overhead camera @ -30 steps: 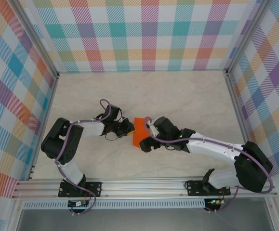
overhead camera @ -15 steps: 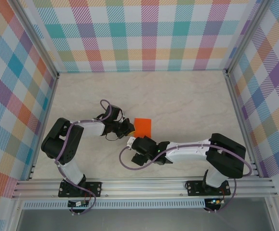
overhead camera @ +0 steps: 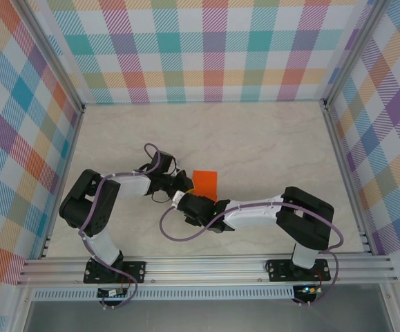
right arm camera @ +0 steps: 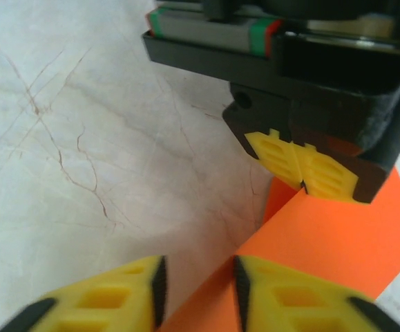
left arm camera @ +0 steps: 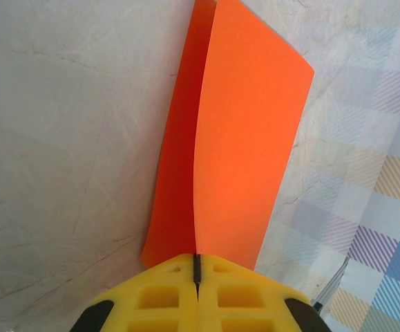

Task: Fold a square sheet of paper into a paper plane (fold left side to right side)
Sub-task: Third fold the triangle at the center of the table.

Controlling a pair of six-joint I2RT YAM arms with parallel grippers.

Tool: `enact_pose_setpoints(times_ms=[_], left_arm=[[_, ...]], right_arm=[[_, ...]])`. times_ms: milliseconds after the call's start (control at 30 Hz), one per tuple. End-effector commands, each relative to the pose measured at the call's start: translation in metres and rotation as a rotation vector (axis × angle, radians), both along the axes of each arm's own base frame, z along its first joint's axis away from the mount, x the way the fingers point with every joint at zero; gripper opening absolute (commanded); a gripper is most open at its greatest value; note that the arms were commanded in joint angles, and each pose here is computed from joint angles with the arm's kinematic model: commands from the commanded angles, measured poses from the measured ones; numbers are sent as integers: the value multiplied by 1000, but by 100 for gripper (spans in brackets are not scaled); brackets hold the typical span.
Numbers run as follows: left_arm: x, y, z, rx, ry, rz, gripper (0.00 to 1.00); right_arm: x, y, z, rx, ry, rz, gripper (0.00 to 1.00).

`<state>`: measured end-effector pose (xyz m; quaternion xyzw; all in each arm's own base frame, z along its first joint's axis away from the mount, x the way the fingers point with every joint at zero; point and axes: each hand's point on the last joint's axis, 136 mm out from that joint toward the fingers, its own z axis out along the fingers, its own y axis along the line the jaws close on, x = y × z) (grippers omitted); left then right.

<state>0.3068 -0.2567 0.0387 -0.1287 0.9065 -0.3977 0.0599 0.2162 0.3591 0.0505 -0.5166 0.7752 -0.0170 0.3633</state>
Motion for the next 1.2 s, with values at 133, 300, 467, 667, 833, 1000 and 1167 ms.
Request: enact_pose_setpoints(times_ms=[133, 300, 467, 667, 833, 1000, 1167], left_arm=[[-1, 5, 5, 45, -23, -36, 17], [-5, 17, 13, 84, -33, -66, 40], [-3, 33, 26, 162, -60, -81, 50], [10, 18, 37, 116, -64, -120, 40], [38, -16, 34, 68, -94, -192, 27], [58, -43, 14, 62, -73, -248, 22], [60, -57, -8, 93, -21, -282, 19]], right_arm=[[-4, -10, 2, -15, 16, -12, 0], [-9, -15, 1, 47, 114, -27, 0], [-7, -18, 3, 67, 151, -52, 0], [-7, -23, 0, 84, 183, -72, 0], [-5, -25, -1, 95, 195, -87, 0], [-6, -25, -1, 109, 214, -95, 0], [-5, -27, -2, 117, 239, -105, 0]])
